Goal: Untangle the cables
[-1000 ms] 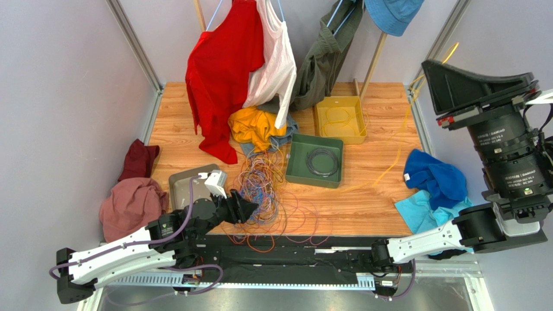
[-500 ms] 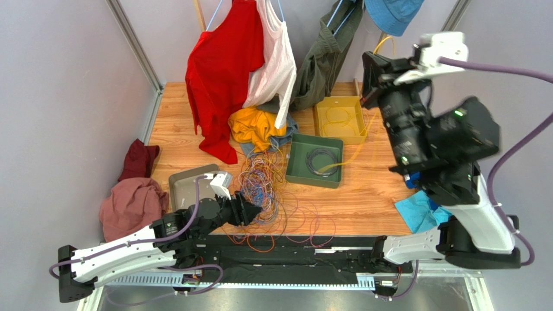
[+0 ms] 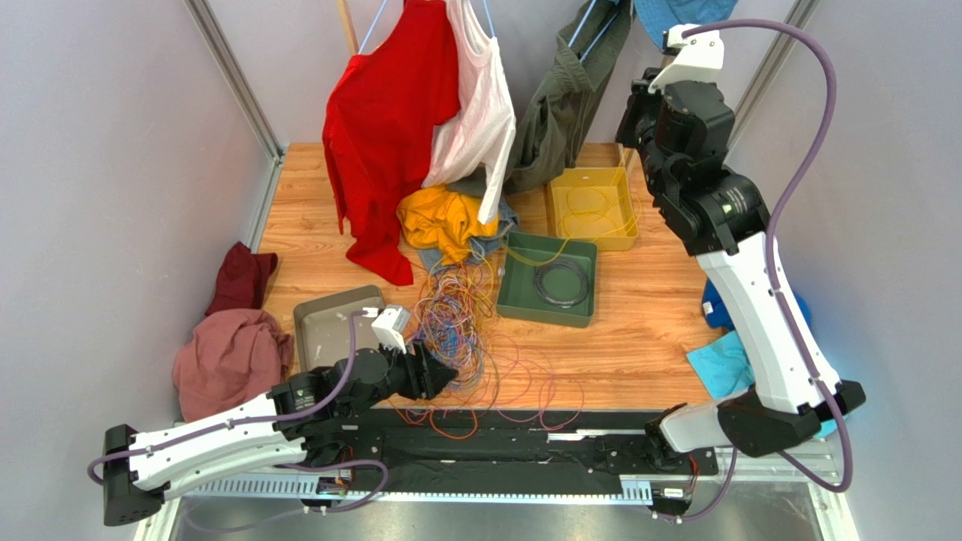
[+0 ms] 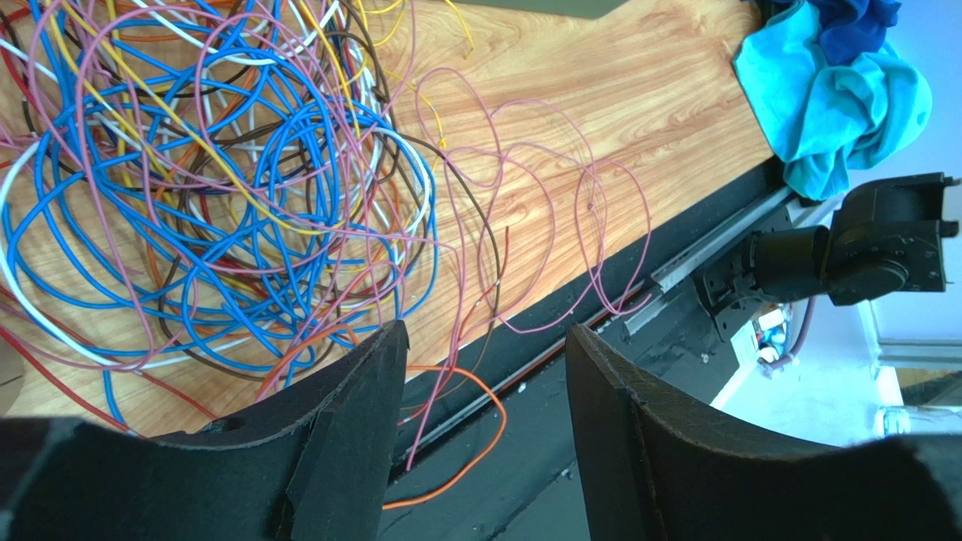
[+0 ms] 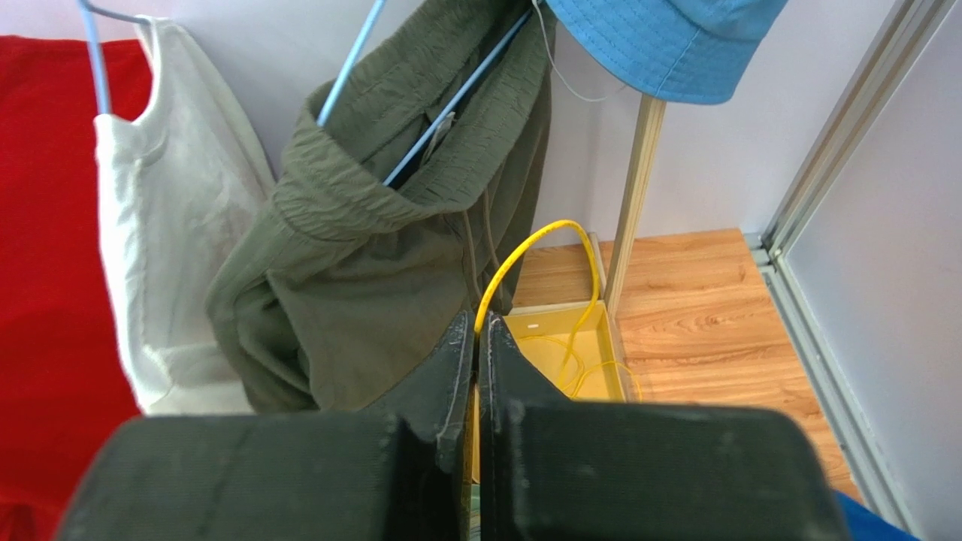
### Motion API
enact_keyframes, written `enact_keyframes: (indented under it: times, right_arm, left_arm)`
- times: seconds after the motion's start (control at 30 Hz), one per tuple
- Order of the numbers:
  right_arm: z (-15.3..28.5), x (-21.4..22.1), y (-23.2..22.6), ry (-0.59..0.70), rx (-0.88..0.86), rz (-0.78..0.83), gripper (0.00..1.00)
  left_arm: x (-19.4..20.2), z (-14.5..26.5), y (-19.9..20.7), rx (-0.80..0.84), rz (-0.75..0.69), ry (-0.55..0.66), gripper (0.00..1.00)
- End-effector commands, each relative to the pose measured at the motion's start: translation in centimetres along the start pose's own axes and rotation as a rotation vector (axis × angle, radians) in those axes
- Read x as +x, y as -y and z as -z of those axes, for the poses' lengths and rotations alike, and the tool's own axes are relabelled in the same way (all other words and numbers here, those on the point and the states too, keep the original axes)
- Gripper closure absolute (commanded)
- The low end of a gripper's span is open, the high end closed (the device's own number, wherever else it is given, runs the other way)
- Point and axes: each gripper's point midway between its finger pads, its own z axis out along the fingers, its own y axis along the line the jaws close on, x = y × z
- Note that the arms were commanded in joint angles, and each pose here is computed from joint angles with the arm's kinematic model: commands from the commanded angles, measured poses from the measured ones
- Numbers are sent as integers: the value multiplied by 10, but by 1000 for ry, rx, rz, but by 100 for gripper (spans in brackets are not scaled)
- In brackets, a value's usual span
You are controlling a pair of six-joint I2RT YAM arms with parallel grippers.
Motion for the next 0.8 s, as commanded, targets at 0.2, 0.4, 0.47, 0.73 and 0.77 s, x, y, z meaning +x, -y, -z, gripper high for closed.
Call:
enact_keyframes:
  times: [0.2, 0.4, 0.47, 0.73, 0.77]
  right_arm:
    - [-71, -36, -1, 129, 2, -144, 100]
    - [-96, -49, -2, 191, -1, -181, 100]
    - [-102, -55, -2, 212, 2, -181, 100]
    - [-116, -83, 9, 305, 41, -194, 100]
    - [-120, -82, 10, 306, 41, -194, 100]
  left_arm:
    - [-7, -1, 11, 35, 4, 21, 37]
    - [-8, -3, 5, 5, -26, 24, 37]
    - [-7, -4, 4, 1, -28, 23, 37]
    - [0, -13, 4, -16, -50, -10, 37]
    - [0, -14, 4, -14, -51, -13, 37]
